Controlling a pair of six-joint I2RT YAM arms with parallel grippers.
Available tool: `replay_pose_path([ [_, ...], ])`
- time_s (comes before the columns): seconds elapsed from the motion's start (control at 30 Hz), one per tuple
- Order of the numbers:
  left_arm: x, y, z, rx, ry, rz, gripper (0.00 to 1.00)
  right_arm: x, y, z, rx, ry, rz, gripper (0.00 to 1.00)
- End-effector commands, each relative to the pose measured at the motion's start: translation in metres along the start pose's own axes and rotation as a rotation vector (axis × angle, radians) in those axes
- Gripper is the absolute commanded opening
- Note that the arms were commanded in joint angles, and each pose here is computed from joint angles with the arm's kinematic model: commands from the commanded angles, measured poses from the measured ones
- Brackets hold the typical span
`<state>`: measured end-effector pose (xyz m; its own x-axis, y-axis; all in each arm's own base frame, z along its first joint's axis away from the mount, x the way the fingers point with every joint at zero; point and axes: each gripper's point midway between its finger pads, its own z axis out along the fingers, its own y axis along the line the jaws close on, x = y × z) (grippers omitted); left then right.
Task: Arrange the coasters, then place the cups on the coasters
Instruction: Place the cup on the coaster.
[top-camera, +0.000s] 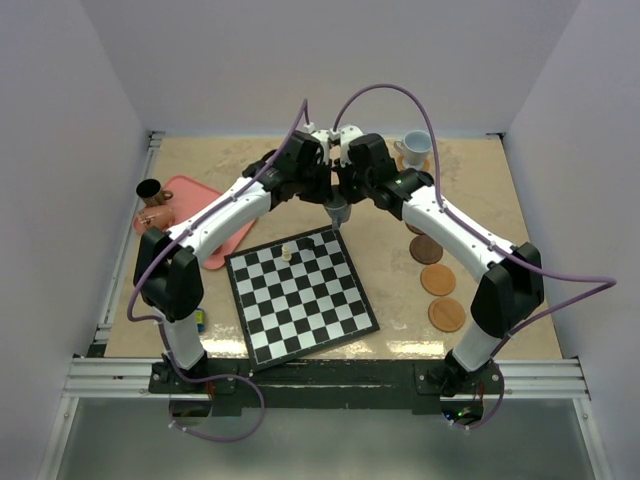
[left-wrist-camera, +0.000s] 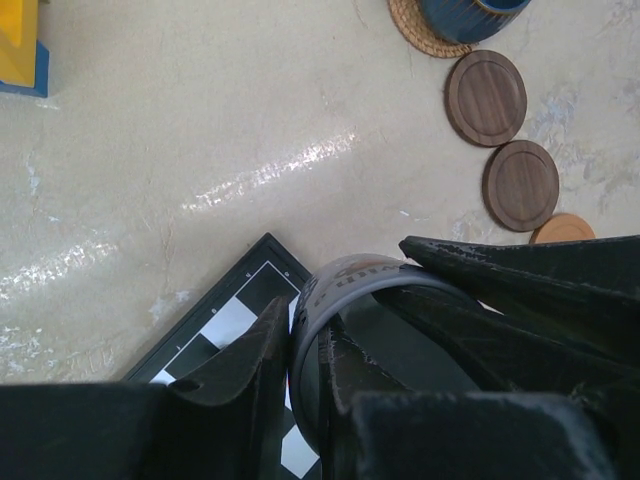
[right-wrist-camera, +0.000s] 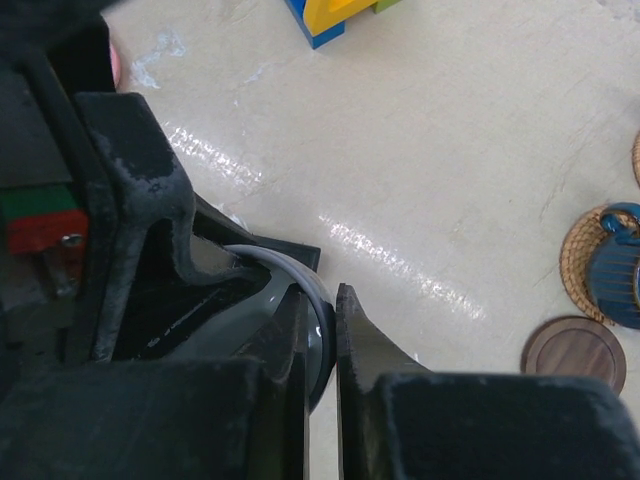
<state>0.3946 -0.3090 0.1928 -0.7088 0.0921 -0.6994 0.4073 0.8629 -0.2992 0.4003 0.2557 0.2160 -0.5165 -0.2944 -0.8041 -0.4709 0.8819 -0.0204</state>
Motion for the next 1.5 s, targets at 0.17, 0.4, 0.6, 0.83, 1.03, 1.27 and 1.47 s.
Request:
replay_pose_path([
  [0.17,-0.047,-0.028,-0.044,0.104,-0.189,-0.016,0.2,-0.025,-0.011,-0.011,0.064,-0.099,0.152,0.0],
  [0.4,-0.051,-0.015,-0.059,0.04,-0.259,-0.029,0.65,-0.023,-0.018,-0.007,0.107,-0.089,0.167,0.0],
  [0.6,-0.05,-0.012,-0.074,0.056,-0.342,0.022,0.74,-0.025,-0.02,0.0,0.118,-0.08,0.178,0.0],
  [0.83,-0.01,-0.037,-0.081,0.288,-0.395,0.213,0.76,-0.033,-0.024,0.006,0.098,-0.08,0.207,0.0],
  [1.03,0.013,-0.029,-0.052,0.268,-0.276,0.222,0.77,-0.037,-0.023,0.006,0.087,-0.083,0.201,0.0],
  [1.27,0.009,-0.019,-0.027,0.181,-0.248,0.196,0.74,-0.038,-0.025,0.003,0.094,-0.088,0.198,0.0],
  [1.47,0.008,-0.019,-0.012,0.118,-0.243,0.209,0.63,-0.037,-0.022,0.006,0.081,-0.085,0.197,0.0],
])
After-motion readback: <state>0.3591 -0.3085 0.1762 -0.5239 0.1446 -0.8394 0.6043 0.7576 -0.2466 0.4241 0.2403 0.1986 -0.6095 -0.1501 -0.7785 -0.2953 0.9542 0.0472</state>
